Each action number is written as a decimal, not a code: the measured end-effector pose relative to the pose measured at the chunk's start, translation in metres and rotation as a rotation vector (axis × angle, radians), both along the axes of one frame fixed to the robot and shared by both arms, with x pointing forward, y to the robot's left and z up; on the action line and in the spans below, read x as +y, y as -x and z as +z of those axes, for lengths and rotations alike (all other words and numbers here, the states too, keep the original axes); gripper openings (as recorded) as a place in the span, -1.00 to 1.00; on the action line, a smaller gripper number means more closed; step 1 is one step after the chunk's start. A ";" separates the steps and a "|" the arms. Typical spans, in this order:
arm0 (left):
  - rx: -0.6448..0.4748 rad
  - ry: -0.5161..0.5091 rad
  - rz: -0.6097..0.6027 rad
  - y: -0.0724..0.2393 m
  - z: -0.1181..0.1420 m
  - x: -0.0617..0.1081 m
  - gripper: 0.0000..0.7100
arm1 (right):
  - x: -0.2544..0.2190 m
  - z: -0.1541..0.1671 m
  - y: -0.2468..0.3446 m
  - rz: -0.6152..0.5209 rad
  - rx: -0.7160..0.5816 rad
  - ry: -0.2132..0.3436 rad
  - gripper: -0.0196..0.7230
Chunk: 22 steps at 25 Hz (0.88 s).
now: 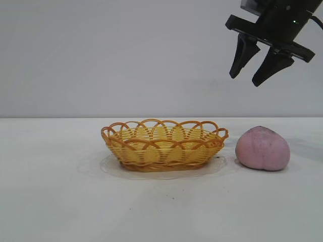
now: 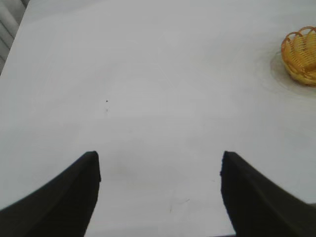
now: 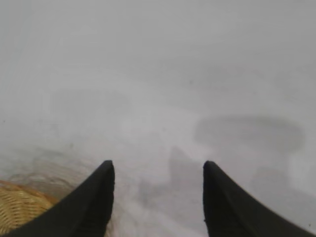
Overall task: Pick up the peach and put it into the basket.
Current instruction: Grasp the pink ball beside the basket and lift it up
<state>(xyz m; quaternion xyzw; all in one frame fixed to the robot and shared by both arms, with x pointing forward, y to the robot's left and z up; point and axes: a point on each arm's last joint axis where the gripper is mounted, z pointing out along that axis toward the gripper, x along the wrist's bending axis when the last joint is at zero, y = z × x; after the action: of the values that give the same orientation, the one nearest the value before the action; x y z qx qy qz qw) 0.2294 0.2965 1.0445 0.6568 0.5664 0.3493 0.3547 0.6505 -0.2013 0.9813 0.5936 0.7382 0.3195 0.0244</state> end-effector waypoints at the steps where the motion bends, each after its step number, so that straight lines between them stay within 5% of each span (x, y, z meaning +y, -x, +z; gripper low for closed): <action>1: -0.002 -0.001 -0.002 0.000 0.000 0.000 0.29 | 0.000 0.000 0.000 0.001 0.002 0.000 -0.03; 13: 0.001 0.021 0.089 -0.001 0.000 0.006 0.29 | 0.001 0.000 0.001 0.013 0.012 -0.001 -0.03; 22: 0.000 0.021 0.089 -0.001 0.000 0.006 0.29 | -0.001 0.018 0.018 0.153 0.026 0.062 -0.03</action>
<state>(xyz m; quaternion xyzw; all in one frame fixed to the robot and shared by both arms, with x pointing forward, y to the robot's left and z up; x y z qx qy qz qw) 0.2300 0.3025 1.0443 0.6272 0.5986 0.3586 0.3459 0.6329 -0.2022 0.9994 0.5386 0.7911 0.2896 0.0090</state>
